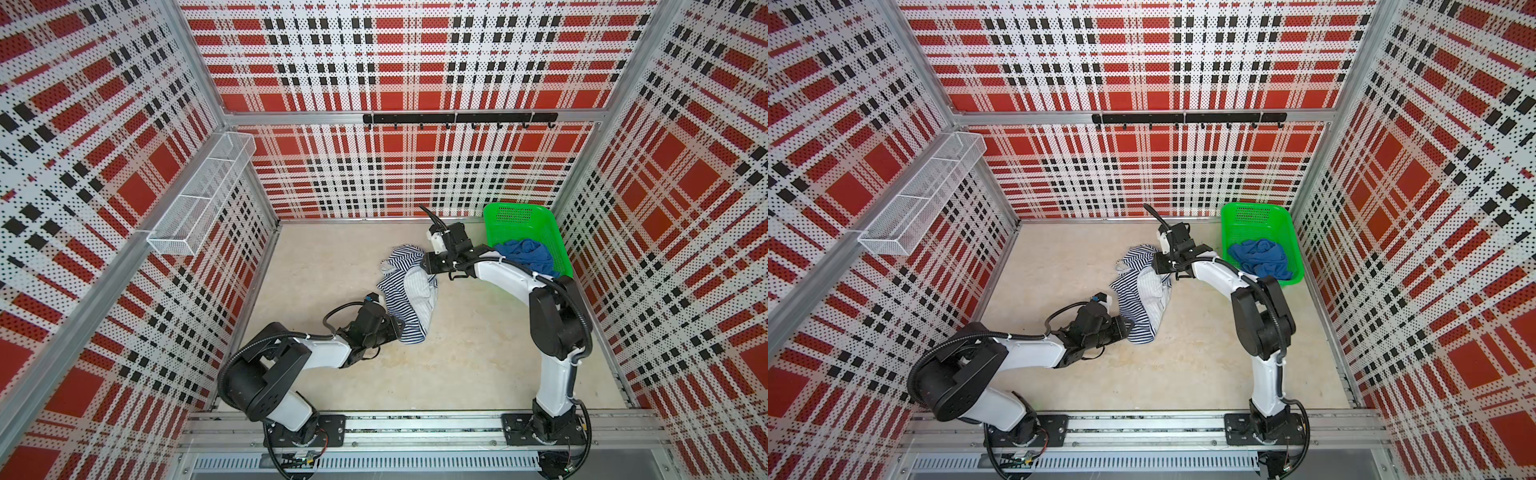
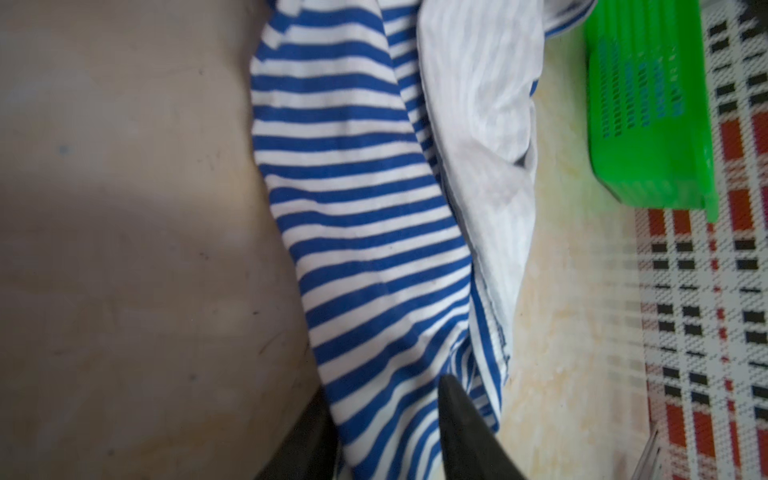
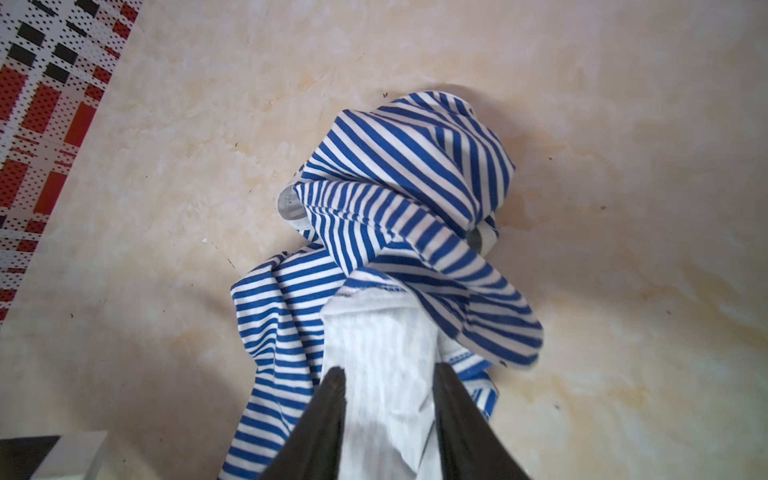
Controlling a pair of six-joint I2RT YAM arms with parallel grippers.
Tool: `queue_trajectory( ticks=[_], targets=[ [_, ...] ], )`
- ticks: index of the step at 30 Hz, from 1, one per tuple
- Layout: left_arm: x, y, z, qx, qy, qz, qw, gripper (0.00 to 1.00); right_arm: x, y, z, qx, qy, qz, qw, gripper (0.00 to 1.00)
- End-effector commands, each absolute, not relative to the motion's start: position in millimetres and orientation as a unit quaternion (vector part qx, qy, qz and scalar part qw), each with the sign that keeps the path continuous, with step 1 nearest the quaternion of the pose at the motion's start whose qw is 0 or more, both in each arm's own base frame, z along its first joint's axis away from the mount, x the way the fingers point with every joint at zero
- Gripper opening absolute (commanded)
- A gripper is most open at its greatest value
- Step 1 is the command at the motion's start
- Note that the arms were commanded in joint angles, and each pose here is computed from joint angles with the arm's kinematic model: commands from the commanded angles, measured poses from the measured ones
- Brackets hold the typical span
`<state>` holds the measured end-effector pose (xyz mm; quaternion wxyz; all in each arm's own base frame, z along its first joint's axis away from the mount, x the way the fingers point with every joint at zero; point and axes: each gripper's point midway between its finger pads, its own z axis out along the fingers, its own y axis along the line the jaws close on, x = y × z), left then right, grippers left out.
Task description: Fold and stack the tank tops
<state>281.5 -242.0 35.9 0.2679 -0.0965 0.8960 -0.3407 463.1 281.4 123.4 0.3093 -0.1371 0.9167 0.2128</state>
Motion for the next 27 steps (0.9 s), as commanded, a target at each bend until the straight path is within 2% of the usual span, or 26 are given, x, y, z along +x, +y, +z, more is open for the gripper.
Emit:
queue_trajectory(
  ticks=[1, 6, 10, 17, 27],
  targets=[
    [284.9, -248.6, 43.8, -0.095, 0.886, -0.362, 0.276, 0.23, 482.5, 275.9, 112.9, -0.128, 0.92, 0.18, 0.324, 0.46],
    [286.7, -243.0, 46.3, -0.098, 0.884, -0.36, 0.283, 0.0, 492.1, 268.8, 99.9, -0.113, 0.928, 0.15, 0.322, 0.48],
    [287.2, -239.0, 48.1, -0.1, 0.882, -0.361, 0.286, 0.0, 497.6, 267.3, 91.7, -0.108, 0.931, 0.139, 0.32, 0.43],
    [294.8, -214.9, 58.8, -0.13, 0.871, -0.359, 0.311, 0.0, 486.3, 260.1, 81.4, -0.096, 0.94, 0.132, 0.299, 0.0],
    [309.5, -160.9, 67.4, -0.199, 0.849, -0.338, 0.354, 0.0, 411.3, 204.9, 81.3, -0.092, 0.944, 0.096, 0.303, 0.0]
  ],
)
